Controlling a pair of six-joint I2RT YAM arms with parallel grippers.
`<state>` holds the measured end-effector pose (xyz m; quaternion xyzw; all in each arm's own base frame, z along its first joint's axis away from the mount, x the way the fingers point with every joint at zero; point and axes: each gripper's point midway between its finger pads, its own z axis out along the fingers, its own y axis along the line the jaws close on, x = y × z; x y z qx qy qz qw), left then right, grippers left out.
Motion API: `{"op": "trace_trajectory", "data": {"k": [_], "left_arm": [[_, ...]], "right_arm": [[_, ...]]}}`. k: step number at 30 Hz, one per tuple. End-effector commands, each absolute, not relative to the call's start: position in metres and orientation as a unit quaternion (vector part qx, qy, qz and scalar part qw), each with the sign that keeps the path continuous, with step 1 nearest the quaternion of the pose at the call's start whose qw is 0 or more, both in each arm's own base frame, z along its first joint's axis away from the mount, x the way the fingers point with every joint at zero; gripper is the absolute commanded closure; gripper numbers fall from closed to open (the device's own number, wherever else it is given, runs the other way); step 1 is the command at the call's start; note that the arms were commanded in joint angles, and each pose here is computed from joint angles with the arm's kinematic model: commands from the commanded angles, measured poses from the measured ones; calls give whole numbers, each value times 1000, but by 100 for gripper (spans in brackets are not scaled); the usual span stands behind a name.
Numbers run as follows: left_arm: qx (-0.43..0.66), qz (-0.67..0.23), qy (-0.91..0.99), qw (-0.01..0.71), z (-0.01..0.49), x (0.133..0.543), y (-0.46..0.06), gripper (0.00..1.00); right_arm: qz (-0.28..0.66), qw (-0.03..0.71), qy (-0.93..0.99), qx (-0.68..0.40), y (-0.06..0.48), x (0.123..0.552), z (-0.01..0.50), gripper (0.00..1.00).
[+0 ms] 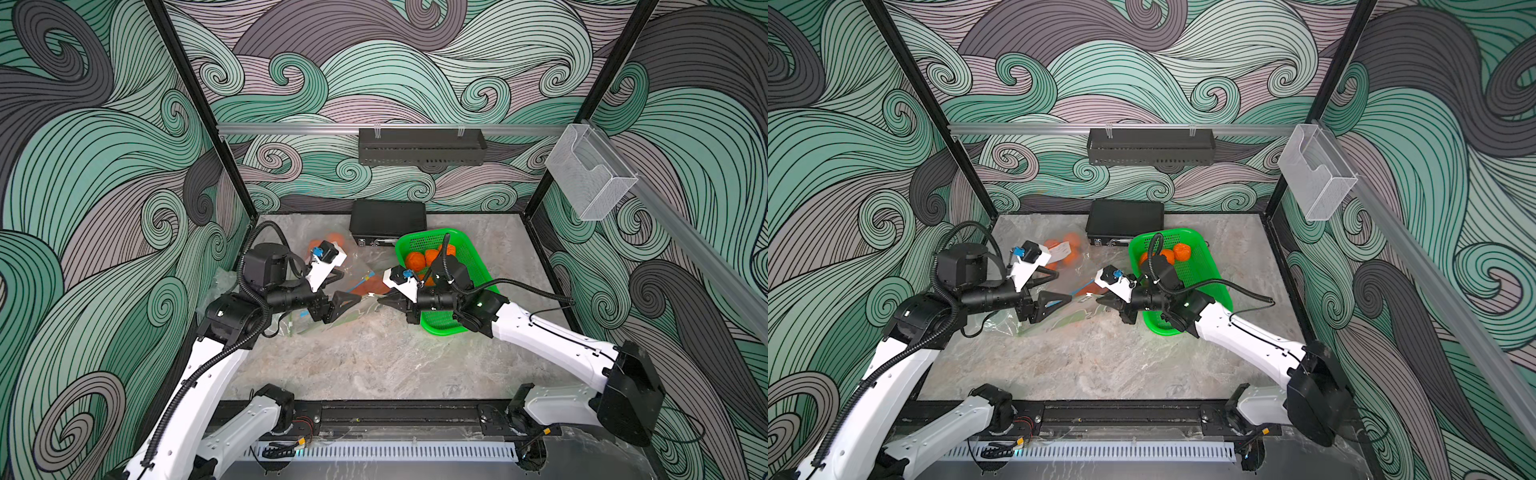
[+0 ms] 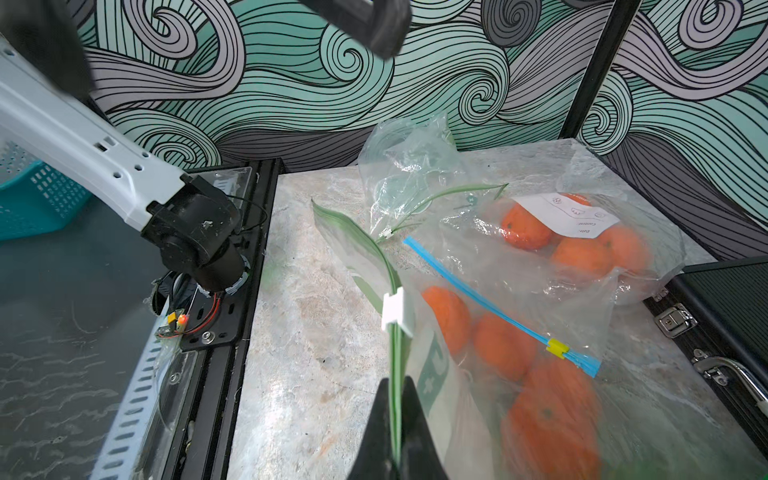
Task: Open the zip-top bag and take out the orange
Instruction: Unzip the zipper on the zipper food storage bag.
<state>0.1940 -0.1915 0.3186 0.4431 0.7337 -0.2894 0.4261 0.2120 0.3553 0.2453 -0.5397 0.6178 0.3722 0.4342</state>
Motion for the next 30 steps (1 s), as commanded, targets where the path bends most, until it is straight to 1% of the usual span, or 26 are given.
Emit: {"op": "trace_trajectory", "data": {"k": [1, 3, 7, 12, 16, 23, 28, 30], "left_arm": [[524, -265, 682, 435, 305, 196, -206, 23], [532, -249, 675, 445, 299, 205, -210, 27], [543, -252, 657, 457, 291, 213, -220, 34], [556, -267, 654, 438, 276, 212, -230, 42], [559, -267, 652, 438, 272, 213, -233, 50], [564, -265, 658, 422, 264, 212, -235, 69], [567, -270, 660, 412, 258, 209, -237, 70], [567, -269, 662, 410, 257, 209, -237, 77]], "right_arm": [[397, 420, 610, -543, 352, 201, 246, 100], [402, 415, 612, -541, 354, 201, 245, 100], [406, 405, 615, -540, 355, 201, 241, 100], [413, 402, 613, -540, 355, 201, 242, 100], [417, 400, 613, -539, 355, 200, 243, 100], [419, 402, 612, -536, 354, 201, 245, 100], [420, 402, 613, -536, 354, 201, 245, 100], [419, 402, 613, -535, 354, 202, 245, 100]]}}
